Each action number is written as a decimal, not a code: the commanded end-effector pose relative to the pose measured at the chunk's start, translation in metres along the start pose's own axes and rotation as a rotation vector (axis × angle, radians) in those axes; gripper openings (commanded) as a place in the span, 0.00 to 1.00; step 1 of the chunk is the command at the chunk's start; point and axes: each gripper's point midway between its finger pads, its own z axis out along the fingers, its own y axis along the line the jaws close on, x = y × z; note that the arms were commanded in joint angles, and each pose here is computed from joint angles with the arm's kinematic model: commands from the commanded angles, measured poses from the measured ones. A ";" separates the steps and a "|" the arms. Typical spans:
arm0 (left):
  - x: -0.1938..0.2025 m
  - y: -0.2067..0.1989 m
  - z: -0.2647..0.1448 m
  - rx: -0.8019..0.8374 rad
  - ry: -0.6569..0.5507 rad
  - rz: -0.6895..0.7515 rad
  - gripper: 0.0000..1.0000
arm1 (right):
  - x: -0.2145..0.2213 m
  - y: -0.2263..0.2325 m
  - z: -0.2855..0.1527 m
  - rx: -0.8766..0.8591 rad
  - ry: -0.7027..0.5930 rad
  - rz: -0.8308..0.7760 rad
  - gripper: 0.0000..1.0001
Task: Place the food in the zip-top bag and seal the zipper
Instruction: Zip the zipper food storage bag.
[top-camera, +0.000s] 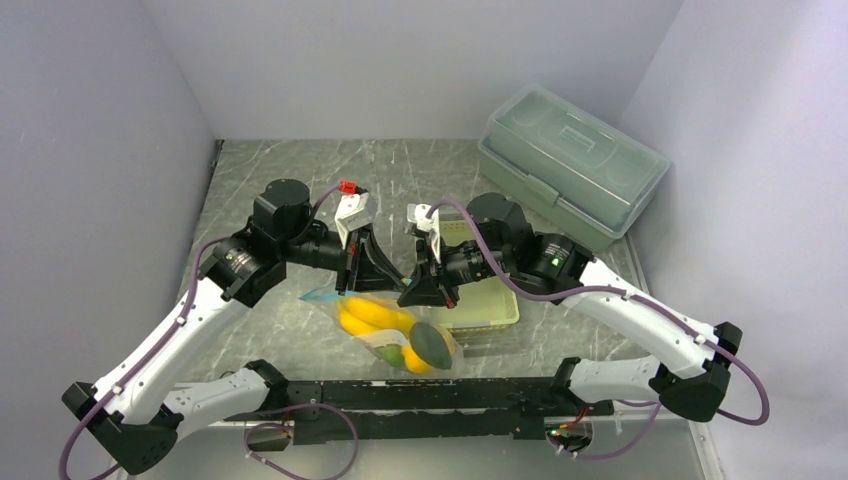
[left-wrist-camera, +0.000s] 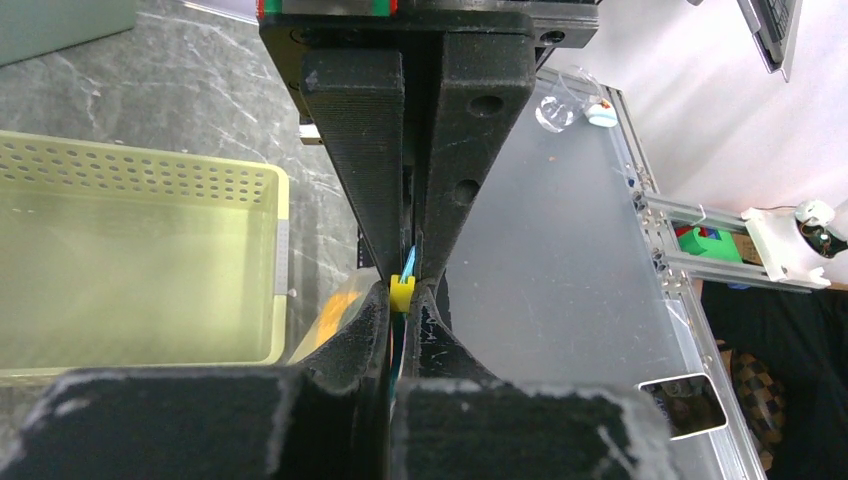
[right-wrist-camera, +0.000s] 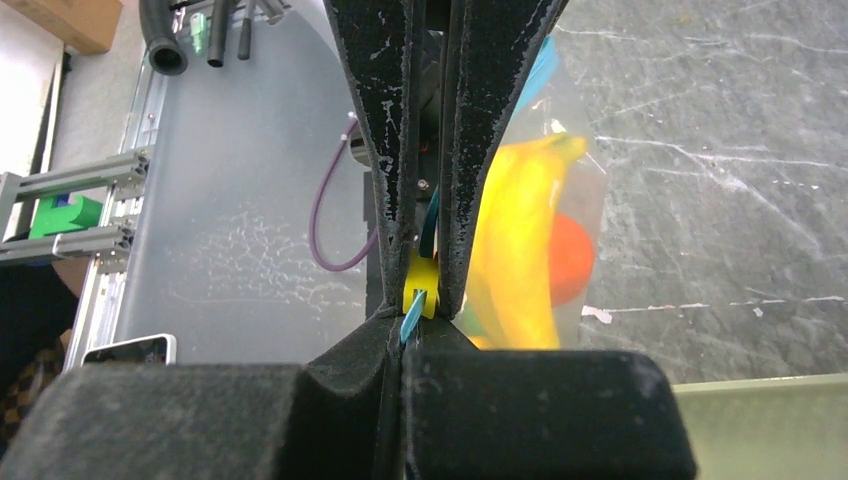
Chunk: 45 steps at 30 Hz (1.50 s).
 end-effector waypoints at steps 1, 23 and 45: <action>-0.014 -0.012 -0.002 0.040 -0.029 0.065 0.00 | -0.023 0.001 -0.006 0.020 -0.087 -0.058 0.00; 0.006 -0.014 -0.007 0.024 0.013 0.036 0.00 | -0.062 0.011 -0.043 0.125 -0.253 -0.109 0.00; 0.015 -0.011 -0.009 -0.008 0.021 0.027 0.00 | -0.088 0.027 -0.083 0.199 -0.373 -0.145 0.00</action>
